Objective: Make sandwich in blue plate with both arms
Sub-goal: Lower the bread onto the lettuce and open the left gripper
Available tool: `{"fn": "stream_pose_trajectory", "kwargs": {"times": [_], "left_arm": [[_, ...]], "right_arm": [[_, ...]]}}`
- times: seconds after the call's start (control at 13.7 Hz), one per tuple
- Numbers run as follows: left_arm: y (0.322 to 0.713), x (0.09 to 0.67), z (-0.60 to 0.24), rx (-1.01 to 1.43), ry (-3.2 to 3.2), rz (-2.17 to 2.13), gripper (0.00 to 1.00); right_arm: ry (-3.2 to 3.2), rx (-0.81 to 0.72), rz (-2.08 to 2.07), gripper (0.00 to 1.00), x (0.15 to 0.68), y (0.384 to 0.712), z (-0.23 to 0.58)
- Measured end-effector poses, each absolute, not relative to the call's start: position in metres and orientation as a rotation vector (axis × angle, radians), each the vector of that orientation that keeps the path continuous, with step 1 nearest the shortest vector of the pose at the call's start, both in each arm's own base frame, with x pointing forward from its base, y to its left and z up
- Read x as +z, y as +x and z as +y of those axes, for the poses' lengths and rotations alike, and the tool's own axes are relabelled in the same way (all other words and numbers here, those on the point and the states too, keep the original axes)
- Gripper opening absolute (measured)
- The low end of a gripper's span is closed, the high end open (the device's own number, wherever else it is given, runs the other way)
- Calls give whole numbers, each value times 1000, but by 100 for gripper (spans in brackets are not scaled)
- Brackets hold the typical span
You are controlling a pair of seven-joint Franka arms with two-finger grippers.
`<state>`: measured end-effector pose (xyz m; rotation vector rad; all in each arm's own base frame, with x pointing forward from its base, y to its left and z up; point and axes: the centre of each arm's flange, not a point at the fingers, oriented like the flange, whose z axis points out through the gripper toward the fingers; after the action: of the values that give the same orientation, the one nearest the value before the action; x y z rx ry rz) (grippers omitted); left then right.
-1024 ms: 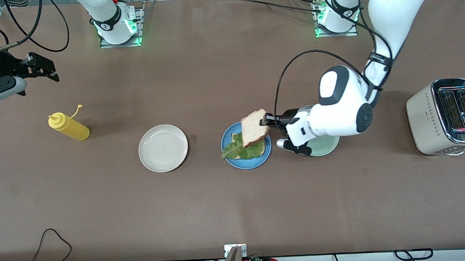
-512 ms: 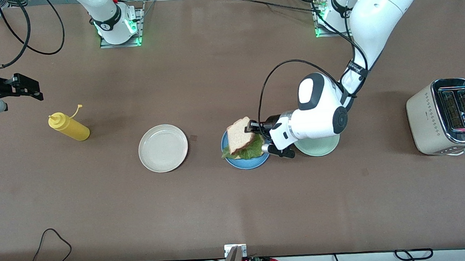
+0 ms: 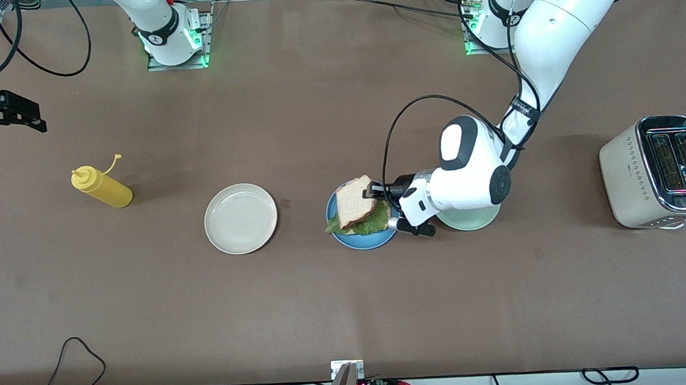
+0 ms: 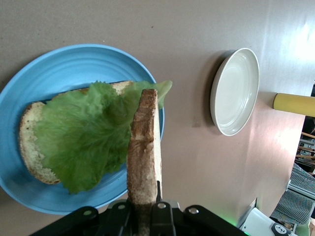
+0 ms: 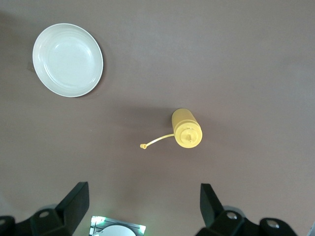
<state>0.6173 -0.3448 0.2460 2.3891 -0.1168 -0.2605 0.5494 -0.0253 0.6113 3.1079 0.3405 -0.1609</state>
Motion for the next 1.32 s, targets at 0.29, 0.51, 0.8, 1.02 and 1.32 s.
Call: {"fn": "stream_pose_trajectory", "kwargs": {"times": [0.29, 0.51, 0.8, 1.02, 1.32], "left_arm": [[618, 240, -342, -262, 2389, -124, 10], [625, 235, -330, -248, 2398, -120, 12], [625, 207, -318, -284, 2405, -92, 31], [625, 190, -313, -300, 2408, -74, 49], [634, 194, -306, -269, 2407, -55, 80]], "right_arm": [[3115, -157, 270, 100, 610, 549, -46], [3118, -115, 216, 100, 610, 553, -65], [3117, -94, 199, 100, 607, 556, -73], [3116, -93, 204, 100, 601, 561, -72], [3114, -117, 252, 100, 591, 567, -71]]}}
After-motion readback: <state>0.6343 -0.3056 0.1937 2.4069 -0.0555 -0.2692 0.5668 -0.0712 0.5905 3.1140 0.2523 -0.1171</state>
